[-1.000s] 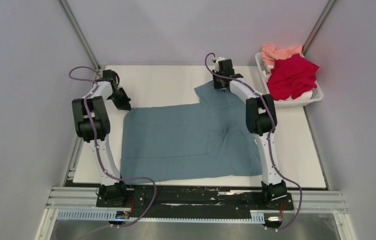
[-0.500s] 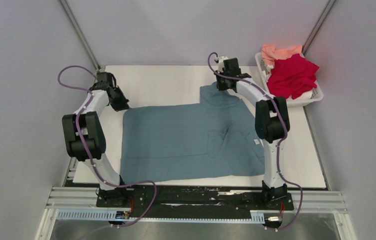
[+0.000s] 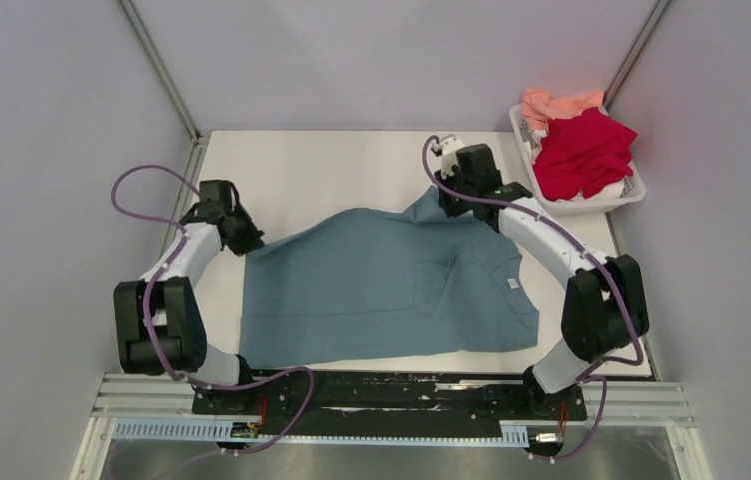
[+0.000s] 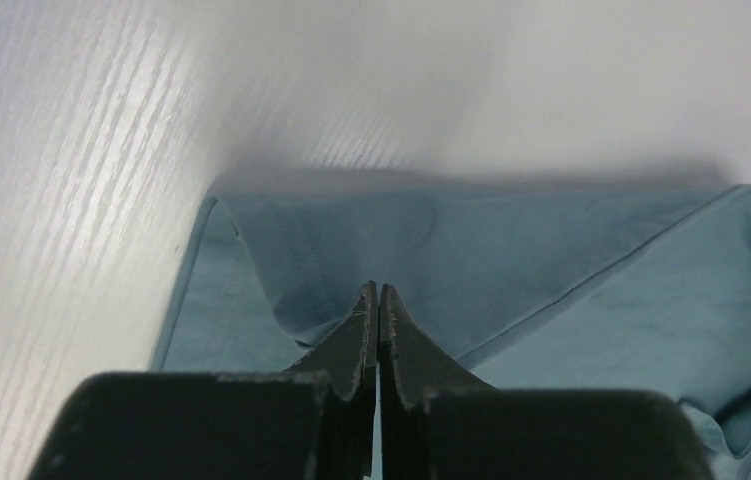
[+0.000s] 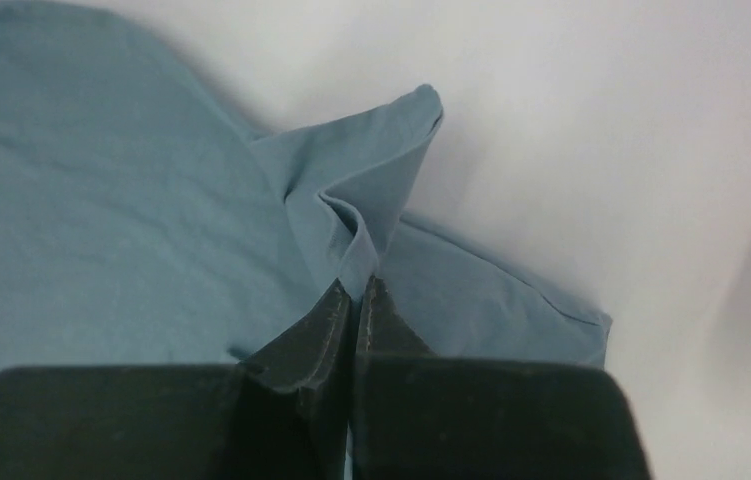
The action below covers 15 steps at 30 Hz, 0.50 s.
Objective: Fold and stack the t-shirts
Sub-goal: Fold the other side of the tshirt into a rectangle
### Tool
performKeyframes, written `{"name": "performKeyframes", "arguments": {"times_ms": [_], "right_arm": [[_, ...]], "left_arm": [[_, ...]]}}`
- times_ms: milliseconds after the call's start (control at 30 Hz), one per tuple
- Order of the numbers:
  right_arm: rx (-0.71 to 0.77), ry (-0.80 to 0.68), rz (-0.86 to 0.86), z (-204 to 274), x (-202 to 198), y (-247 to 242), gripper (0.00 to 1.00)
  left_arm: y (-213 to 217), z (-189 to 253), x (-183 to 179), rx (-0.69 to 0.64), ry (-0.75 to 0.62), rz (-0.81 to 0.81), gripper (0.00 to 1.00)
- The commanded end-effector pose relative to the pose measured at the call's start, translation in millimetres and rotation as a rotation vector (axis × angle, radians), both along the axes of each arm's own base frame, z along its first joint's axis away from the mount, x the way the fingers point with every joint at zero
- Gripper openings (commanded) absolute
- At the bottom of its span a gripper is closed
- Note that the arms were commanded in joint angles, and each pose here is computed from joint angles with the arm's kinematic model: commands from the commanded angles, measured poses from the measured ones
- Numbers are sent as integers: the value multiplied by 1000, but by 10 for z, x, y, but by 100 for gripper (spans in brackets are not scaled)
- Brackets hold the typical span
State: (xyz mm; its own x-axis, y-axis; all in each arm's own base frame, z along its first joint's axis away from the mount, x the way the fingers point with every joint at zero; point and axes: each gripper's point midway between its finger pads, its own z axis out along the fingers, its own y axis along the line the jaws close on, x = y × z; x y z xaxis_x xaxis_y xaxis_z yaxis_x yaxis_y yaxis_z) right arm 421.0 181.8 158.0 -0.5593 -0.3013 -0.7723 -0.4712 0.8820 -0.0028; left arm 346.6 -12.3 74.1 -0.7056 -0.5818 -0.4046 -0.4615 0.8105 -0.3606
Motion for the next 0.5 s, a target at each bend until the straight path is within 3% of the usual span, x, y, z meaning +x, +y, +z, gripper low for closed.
{"name": "performKeyframes", "arguments": {"times_ms": [0,467], "right_arm": [[-64,-38,-52,182,-427,-65,0],[-78,-69,-180,498,-1294,-421,1]], "left_arm": [[69,231,-67,23,-113,78,0],[209,287,-701,68,-153,231,0]]}}
